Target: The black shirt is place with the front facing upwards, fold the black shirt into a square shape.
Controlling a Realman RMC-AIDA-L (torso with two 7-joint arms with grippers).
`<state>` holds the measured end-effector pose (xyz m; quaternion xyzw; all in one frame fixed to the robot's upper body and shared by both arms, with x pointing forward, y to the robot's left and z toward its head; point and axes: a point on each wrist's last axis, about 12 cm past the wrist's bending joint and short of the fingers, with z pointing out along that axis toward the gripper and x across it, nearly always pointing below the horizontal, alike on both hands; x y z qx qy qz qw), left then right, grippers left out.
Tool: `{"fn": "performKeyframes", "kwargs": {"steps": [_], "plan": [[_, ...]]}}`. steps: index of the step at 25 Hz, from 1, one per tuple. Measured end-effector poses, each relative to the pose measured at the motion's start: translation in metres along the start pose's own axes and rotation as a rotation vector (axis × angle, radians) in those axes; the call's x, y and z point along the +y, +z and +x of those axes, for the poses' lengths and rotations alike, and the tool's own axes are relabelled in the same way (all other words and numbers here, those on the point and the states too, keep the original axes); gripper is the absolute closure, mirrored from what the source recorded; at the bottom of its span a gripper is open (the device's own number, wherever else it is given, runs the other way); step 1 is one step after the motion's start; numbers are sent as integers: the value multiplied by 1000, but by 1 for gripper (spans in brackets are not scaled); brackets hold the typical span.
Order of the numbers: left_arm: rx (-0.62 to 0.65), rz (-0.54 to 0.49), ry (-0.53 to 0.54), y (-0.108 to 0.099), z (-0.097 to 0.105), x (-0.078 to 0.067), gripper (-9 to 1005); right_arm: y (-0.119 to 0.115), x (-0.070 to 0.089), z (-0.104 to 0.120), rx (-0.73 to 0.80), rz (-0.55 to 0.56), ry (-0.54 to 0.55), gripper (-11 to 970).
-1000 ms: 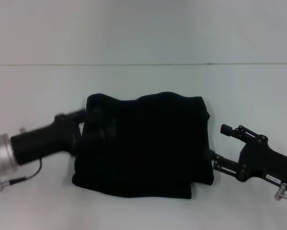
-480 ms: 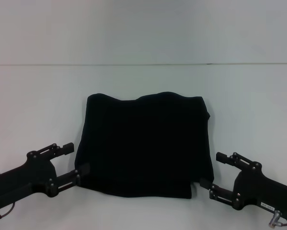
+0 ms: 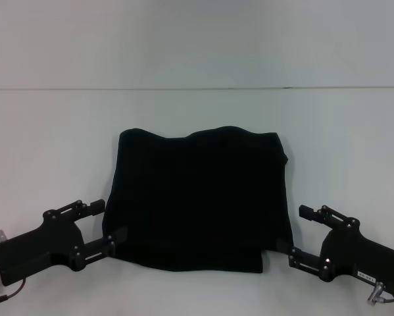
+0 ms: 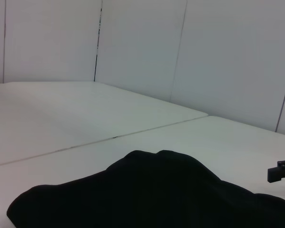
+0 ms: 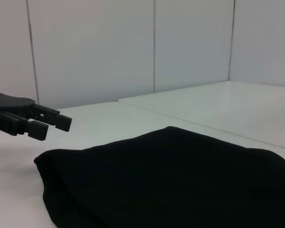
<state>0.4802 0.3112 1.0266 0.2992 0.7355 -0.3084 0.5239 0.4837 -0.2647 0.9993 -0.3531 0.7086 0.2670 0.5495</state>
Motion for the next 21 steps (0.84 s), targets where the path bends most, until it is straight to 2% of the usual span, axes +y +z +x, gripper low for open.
{"fn": "performKeyframes", "kwargs": {"steps": [21], "plan": [[4,-1,20,2,1,-1,260,0,0,0,-2,9,9,125]]}}
